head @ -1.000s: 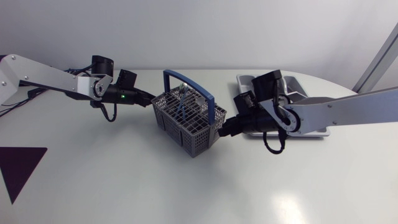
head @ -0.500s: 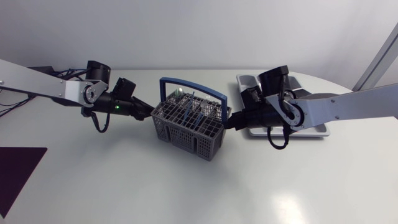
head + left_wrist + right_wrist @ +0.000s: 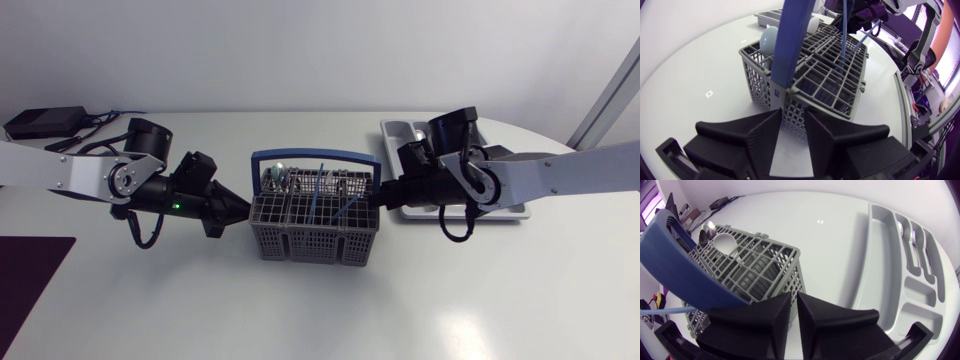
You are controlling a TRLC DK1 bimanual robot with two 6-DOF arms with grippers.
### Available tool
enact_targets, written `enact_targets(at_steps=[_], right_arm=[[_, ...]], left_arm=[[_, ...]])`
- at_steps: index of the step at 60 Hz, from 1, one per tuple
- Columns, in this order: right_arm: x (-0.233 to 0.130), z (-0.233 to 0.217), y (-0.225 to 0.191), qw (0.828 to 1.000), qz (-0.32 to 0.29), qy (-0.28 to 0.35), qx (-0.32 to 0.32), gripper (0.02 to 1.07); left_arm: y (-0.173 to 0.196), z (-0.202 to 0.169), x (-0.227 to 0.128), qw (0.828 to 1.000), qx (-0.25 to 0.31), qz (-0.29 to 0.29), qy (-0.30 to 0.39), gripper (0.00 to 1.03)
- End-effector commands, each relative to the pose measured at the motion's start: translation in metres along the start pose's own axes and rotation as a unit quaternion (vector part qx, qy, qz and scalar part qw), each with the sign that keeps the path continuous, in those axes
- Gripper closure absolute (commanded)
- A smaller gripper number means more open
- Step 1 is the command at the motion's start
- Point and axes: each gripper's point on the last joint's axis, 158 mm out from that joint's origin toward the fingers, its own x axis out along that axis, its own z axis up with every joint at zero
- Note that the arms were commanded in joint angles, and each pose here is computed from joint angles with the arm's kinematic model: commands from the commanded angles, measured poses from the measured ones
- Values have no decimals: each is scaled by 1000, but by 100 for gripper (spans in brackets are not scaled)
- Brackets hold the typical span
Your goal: Unload the cutlery basket into the drawer organizer.
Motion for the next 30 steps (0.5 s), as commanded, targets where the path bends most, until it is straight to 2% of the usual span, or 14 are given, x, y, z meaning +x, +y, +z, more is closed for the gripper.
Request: enact_targets(at_steps=[1, 8, 15, 24, 30], right_arm=[[0, 15, 13, 1000, 21, -20, -8, 90], [-13, 19, 7, 999, 14, -31, -10, 88], [-40, 24, -7, 998, -6, -53, -14, 81], [-79, 19, -12, 997, -22, -68, -19, 40], [-100, 12, -2, 997, -18, -70, -41, 16]], left_arm=[[-22, -10, 6, 999, 4, -32, 6, 63], [-25, -10, 1, 1000, 6, -28, 4, 62], [-25, -8, -11, 1000, 15, -13, 0, 44], [-26, -1, -32, 999, 38, 17, -9, 17], [-27, 9, -46, 998, 53, 37, -21, 11]])
